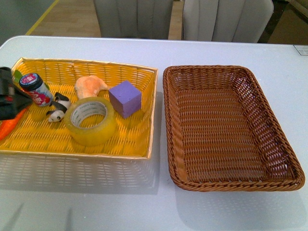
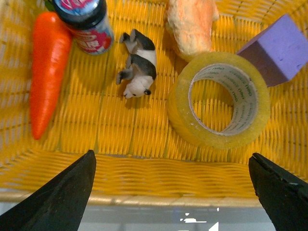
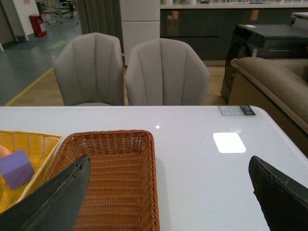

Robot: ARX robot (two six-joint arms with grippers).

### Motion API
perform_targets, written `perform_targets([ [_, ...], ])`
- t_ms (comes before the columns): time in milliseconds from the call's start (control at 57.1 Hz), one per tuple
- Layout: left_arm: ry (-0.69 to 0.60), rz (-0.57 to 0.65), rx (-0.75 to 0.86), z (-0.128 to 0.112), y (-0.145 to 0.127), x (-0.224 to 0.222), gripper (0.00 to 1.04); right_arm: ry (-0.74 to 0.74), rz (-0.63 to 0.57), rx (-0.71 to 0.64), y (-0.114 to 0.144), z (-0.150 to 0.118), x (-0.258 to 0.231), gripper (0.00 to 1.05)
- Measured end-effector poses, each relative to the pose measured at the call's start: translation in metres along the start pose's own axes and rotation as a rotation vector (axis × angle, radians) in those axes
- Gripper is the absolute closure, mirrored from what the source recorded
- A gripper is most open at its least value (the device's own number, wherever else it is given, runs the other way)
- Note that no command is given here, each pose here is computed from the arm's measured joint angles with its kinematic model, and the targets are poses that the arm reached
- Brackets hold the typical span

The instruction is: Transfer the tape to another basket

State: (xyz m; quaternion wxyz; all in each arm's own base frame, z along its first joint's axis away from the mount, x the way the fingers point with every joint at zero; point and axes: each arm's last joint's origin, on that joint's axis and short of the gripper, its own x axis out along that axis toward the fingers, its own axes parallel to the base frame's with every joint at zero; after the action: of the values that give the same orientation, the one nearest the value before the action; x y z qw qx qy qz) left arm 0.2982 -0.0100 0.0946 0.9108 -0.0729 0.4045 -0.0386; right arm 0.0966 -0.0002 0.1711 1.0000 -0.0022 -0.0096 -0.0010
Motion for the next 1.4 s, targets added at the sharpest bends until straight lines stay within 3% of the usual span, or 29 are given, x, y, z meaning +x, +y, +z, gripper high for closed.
perform_targets([
  [333, 0.099, 0.069, -0.054, 0.005, -0.003, 0.076, 0.09, 0.000, 0.000, 0.000, 0.000, 0.000, 0.000, 0.09],
  [963, 0.193, 0.109, -0.040, 0.001, -0.011, 0.132, 0.10, 0.000, 0.000, 0.000, 0.000, 0.000, 0.000, 0.09],
  [1173, 0.192, 0.104, -0.034, 0.004, -0.015, 0.136, 0.41, 0.000, 0.000, 0.000, 0.000, 0.000, 0.000, 0.09],
  [1330, 0.184, 0.091, -0.037, 0.005, -0.021, 0.136, 0.75, 0.000, 0.000, 0.000, 0.000, 0.000, 0.000, 0.09],
  [1400, 0.180, 0.087, -0.039, 0.004, -0.022, 0.135, 0.85, 0.000, 0.000, 0.000, 0.000, 0.000, 0.000, 0.09],
])
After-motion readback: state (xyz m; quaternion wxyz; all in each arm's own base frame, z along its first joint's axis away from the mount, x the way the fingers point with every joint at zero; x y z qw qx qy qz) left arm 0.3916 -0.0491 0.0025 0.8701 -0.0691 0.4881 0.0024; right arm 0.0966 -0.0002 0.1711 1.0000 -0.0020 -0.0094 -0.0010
